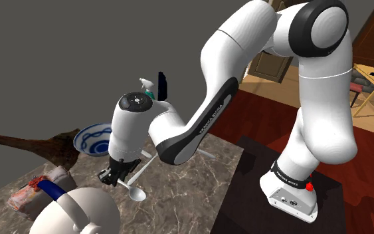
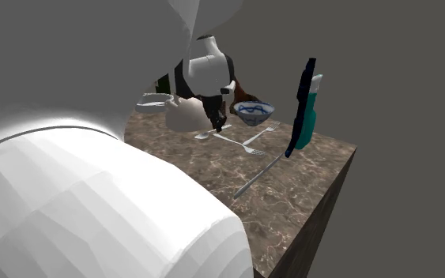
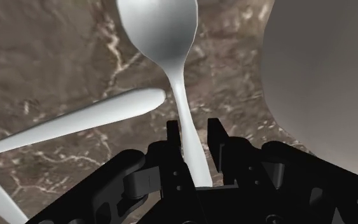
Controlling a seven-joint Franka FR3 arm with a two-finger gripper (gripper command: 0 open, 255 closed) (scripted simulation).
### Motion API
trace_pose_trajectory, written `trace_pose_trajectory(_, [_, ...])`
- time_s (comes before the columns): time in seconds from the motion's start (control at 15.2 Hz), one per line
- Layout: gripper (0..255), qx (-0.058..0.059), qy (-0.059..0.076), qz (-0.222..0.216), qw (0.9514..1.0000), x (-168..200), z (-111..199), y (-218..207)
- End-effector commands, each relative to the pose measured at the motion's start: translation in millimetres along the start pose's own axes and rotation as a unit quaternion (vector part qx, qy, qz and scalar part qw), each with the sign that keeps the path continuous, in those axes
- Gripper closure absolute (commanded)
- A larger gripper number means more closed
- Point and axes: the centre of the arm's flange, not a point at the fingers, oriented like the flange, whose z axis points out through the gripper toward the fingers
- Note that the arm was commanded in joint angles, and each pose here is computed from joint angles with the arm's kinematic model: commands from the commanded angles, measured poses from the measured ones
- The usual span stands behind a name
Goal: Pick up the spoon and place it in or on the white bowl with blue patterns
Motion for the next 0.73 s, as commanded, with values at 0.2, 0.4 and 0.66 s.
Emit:
trace_pose_trajectory(0.2, [255,-0.001,-0.001,0.0,1.0,-1,1,1])
trace_pose_trajectory(0.4, [255,-0.001,-0.001,0.0,1.0,-1,1,-1])
trace_pose_trajectory(0.66, [255,-0.001,-0.001,0.0,1.0,3,-19,-3])
